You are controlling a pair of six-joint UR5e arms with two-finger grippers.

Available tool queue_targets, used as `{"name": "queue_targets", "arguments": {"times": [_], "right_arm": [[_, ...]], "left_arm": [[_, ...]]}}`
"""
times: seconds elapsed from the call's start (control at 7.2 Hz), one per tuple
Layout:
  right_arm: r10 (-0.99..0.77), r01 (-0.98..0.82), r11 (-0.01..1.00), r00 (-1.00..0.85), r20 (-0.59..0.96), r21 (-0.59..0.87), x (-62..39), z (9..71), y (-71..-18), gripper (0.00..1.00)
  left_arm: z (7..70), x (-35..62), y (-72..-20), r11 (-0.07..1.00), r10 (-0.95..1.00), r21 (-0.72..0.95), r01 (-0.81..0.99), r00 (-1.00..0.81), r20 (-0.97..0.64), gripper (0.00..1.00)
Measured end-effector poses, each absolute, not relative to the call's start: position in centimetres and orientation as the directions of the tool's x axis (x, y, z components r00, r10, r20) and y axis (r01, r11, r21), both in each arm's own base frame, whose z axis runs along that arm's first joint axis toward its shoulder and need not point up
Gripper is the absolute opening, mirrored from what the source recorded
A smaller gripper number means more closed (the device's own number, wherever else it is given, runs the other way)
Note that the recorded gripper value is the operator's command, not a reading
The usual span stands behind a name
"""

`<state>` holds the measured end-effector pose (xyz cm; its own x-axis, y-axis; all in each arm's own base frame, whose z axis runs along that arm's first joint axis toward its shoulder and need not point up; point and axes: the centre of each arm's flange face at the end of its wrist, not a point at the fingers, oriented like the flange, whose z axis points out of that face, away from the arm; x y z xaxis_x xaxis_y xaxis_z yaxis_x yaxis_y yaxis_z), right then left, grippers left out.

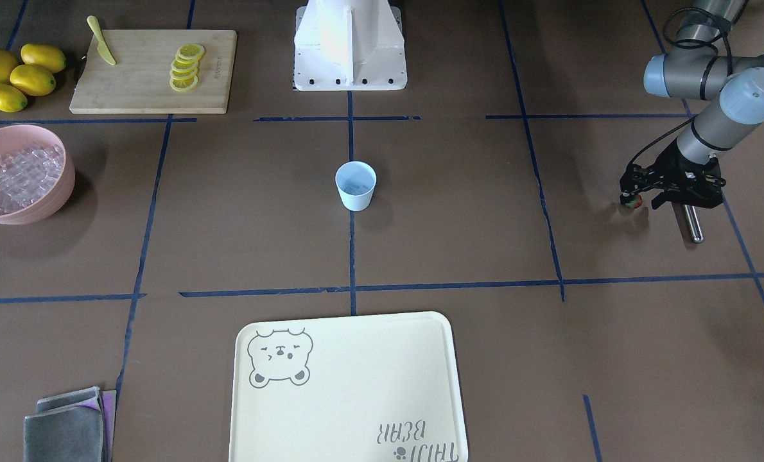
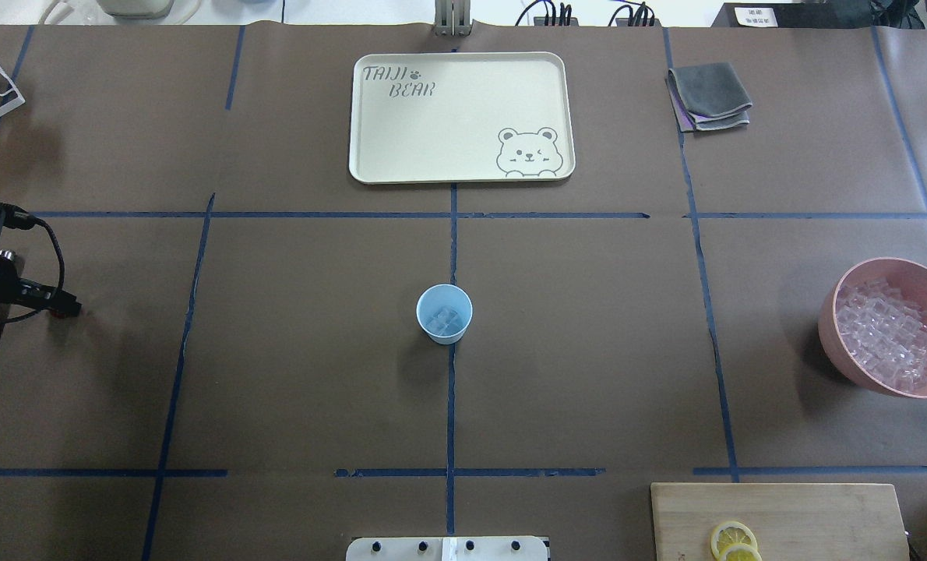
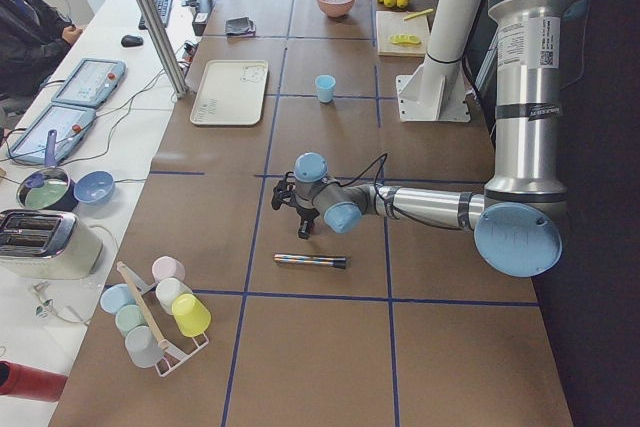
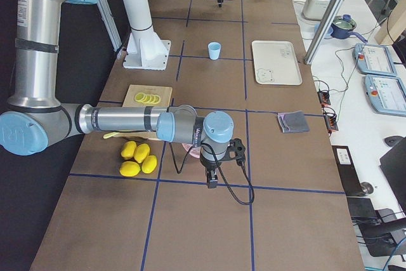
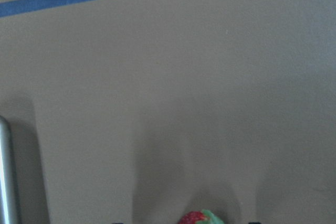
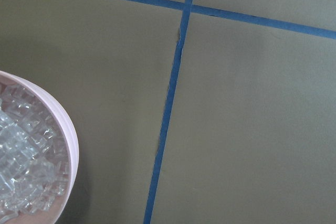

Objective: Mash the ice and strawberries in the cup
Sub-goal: 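Close the left gripper on the red strawberry and lift it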

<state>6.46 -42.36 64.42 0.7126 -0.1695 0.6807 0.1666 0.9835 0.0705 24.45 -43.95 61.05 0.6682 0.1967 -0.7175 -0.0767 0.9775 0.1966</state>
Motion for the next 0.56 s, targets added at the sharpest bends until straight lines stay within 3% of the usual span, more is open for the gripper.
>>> {"name": "queue_targets", "arguments": {"times": [0.56], "right_arm": [[-0.168,0.166,0.984,0.713,0.681,0.068,6.5,64.5,-42.4,0.99]], "left_arm": [[58.6,24.6,-44.0,0.97,0.221,0.231,-0.072,0.652,-0.726,0.05]]}}
